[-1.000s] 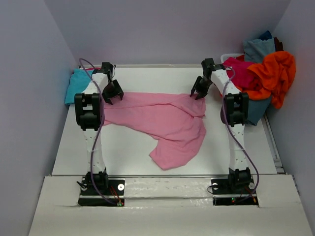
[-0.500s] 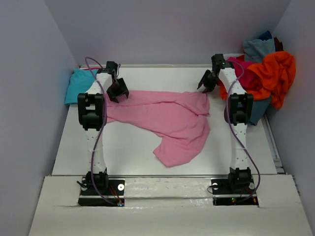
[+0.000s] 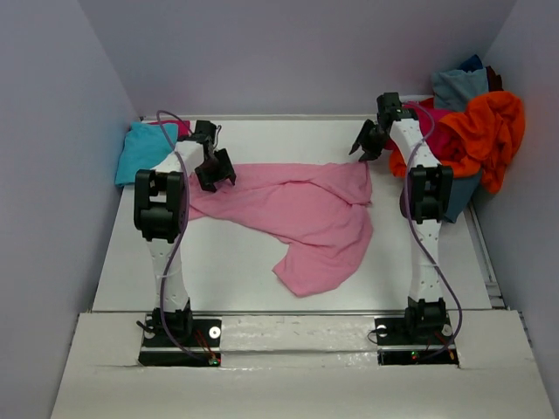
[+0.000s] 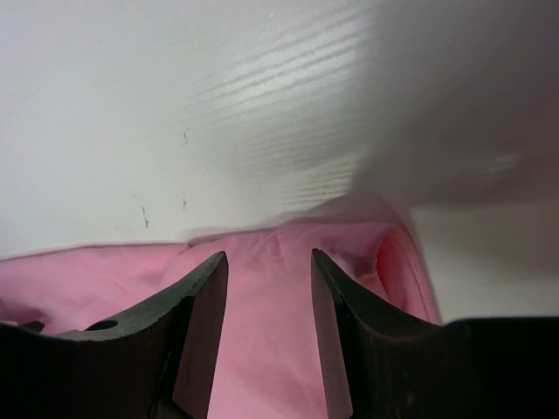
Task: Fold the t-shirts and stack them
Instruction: Smooth out the 1/3-folded T-shirt at the center of the board.
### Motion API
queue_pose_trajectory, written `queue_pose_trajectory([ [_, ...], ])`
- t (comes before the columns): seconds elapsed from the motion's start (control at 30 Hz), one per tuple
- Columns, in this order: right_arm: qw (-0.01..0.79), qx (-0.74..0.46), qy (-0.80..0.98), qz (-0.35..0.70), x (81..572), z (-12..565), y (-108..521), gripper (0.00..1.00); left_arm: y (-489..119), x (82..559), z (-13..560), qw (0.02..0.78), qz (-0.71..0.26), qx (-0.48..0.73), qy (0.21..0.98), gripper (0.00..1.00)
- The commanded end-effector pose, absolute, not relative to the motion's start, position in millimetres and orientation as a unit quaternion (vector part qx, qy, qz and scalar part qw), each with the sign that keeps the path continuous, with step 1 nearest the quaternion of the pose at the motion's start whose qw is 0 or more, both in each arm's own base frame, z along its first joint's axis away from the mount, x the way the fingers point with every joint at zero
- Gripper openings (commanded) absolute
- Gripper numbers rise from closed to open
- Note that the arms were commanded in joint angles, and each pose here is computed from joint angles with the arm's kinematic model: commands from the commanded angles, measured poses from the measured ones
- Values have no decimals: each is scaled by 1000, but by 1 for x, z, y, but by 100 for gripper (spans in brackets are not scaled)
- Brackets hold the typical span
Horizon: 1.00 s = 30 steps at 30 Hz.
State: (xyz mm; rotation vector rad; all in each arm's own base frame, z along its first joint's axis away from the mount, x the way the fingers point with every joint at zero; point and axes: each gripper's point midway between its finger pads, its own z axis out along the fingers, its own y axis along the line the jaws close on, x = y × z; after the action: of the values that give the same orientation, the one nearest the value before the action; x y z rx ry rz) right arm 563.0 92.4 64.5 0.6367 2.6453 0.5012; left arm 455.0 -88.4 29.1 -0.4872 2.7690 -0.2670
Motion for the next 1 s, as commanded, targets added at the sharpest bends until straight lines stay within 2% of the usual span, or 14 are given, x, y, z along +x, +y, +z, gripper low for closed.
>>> queue_pose_trajectory([
  [0.0,211,203,935,201,551,111,101,49,-85,437,16,127,-74,-170,974,73],
  [0.33,172,167,947,214,508,126,132,49,-82,461,23,137,-72,-178,972,73],
  [0.63,95,132,967,197,449,95,164,49,-64,485,32,151,-67,-195,967,73],
  [0.97,63,154,971,169,397,74,156,49,-42,492,28,151,-69,-216,962,73],
])
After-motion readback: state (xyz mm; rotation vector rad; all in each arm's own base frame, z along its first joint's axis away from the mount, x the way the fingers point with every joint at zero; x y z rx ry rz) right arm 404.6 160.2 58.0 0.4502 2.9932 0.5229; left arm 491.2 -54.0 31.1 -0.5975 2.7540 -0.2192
